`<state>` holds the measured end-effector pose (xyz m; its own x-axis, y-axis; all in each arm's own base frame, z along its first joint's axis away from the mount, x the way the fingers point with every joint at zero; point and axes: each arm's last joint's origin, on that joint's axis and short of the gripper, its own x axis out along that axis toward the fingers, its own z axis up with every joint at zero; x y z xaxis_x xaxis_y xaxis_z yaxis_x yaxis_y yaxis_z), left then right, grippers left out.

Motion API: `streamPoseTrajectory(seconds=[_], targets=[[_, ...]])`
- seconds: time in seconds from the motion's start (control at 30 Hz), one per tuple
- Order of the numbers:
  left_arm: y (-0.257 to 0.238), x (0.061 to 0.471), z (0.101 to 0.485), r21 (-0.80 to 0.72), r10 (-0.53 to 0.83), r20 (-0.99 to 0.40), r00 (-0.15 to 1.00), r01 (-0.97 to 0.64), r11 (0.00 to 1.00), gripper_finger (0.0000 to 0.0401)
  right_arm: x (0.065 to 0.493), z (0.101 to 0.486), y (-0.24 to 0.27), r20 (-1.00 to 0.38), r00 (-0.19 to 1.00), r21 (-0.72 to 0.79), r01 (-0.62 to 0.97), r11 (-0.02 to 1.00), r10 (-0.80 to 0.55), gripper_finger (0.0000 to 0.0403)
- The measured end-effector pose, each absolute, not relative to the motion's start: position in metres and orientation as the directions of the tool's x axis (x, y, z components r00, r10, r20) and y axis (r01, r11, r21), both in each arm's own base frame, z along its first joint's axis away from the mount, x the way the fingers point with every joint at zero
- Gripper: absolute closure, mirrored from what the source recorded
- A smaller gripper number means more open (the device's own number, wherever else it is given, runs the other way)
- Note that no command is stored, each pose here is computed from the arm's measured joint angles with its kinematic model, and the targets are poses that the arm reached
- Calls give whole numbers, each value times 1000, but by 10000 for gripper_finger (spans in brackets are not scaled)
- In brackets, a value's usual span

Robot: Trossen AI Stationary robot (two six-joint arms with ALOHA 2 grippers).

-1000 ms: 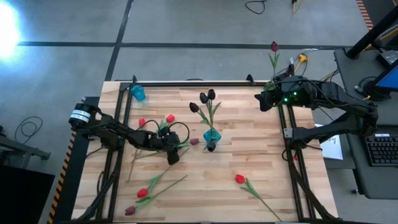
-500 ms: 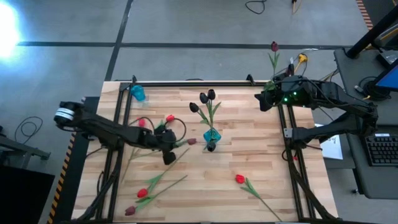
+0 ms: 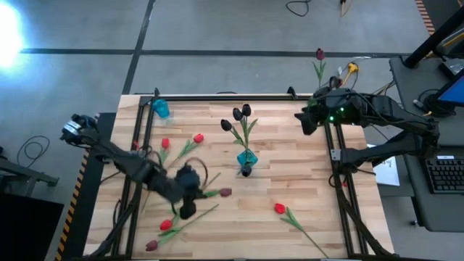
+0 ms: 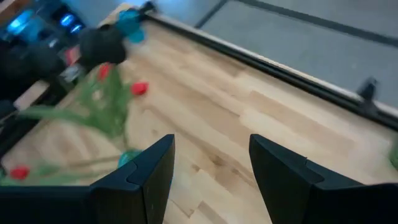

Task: Sort flowers into vase by color
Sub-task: Put the dark red flower into the green vase

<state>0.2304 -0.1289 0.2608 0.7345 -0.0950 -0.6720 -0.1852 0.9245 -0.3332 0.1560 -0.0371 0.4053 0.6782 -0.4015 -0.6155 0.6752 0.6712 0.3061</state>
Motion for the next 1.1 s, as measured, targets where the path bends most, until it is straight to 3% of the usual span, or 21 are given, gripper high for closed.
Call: streamPoseTrajectory(seconds=[0.17,0.33,0.5,0.73,0.97,1.1], targets=[[-165,249,249,-376,-46,-658,751,-276,884,401,167,409,-15,-582,782,317,470,824,-222,204],[-188,288,231,-459,0,-629,777,-371,807,401,162,397,20,-683,726,297,368,881,-74,204],[-207,330,212,-503,75,-610,789,-459,733,401,150,380,44,-770,638,308,393,867,-16,204],[-200,386,179,-633,135,-646,751,-626,455,401,148,349,73,-824,565,397,520,756,43,205],[-194,396,151,-697,255,-646,720,-692,186,401,156,309,115,-849,516,430,551,716,113,205],[-189,398,146,-718,273,-646,712,-689,99,401,163,290,131,-862,494,415,556,720,115,204]])
